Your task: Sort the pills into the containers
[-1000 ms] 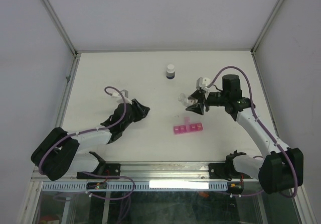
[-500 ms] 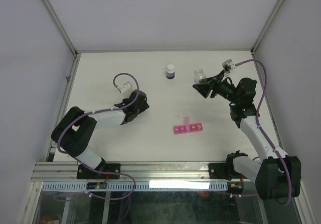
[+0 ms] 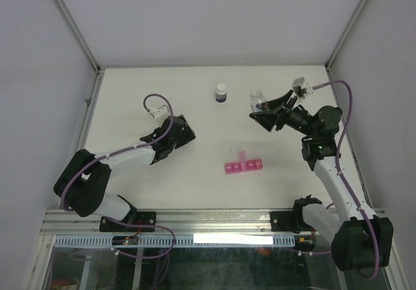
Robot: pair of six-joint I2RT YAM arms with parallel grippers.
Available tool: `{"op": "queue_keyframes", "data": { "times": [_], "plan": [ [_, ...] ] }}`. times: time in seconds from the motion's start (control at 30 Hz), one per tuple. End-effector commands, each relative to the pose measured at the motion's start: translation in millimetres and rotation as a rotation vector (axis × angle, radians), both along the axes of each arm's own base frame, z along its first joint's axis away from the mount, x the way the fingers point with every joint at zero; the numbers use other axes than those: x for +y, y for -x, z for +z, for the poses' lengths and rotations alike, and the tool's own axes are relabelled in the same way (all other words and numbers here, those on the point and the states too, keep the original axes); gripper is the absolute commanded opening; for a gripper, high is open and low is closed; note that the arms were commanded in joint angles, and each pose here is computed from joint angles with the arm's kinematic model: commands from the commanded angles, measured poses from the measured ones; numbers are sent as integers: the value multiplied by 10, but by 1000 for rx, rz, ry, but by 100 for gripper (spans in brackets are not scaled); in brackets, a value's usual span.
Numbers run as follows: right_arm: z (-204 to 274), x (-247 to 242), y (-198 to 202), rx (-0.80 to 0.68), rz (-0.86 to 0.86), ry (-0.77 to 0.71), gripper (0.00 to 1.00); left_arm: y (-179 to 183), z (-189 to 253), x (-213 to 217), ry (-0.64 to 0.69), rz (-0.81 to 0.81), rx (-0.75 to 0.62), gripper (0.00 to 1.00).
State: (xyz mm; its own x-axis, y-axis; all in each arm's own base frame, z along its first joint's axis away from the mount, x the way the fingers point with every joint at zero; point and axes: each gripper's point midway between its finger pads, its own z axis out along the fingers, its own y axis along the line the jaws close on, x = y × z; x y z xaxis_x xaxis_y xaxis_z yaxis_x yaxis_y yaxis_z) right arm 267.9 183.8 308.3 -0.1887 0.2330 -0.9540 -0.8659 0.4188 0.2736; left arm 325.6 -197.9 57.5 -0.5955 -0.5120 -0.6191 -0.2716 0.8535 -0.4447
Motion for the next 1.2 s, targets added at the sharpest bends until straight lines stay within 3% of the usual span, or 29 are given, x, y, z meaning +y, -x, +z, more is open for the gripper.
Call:
{"op": "queue_keyframes", "data": {
  "times": [0.0, 0.1, 0.13, 0.2, 0.23, 0.33, 0.4, 0.47, 0.53, 0.6, 0.8, 1.17],
  "plan": [
    [171, -171, -201, -50, -156, 52, 0, 81, 494, -163, 99, -161, -126, 76],
    [219, 180, 467, -82, 267, -18, 0, 223, 822, -367, 203, -334, -272, 85],
    [300, 150, 480, -153, 236, -35, 0, 274, 993, -449, 250, -395, -342, 90],
    [336, -118, 9, -133, -90, -13, 0, 424, 1229, -549, 308, -505, -432, 98],
    [298, -174, -64, -131, -138, 37, 0, 506, 1346, -590, 335, -555, -475, 99],
    [200, 94, 457, -101, 228, 33, 0, 632, 1603, -576, 381, -597, -588, 99],
    [302, 91, 513, -197, 232, 2, 0, 686, 1774, -538, 417, -594, -663, 99],
    [242, -12, 186, -174, 65, 87, 0, 779, 1931, -514, 442, -617, -741, 99],
    [106, 90, 325, -159, 183, 170, 0, 890, 2043, -531, 456, -674, -811, 99],
    [75, 211, 544, -181, 336, 153, 0, 997, 2100, -568, 479, -734, -856, 99],
    [-143, 175, 561, -298, 320, 283, 0, 1223, 2009, -728, 551, -880, -793, 99],
    [-623, 93, 498, -320, 371, 448, 0, 1376, 1809, -564, 598, -819, -734, 99]
  ]
}}
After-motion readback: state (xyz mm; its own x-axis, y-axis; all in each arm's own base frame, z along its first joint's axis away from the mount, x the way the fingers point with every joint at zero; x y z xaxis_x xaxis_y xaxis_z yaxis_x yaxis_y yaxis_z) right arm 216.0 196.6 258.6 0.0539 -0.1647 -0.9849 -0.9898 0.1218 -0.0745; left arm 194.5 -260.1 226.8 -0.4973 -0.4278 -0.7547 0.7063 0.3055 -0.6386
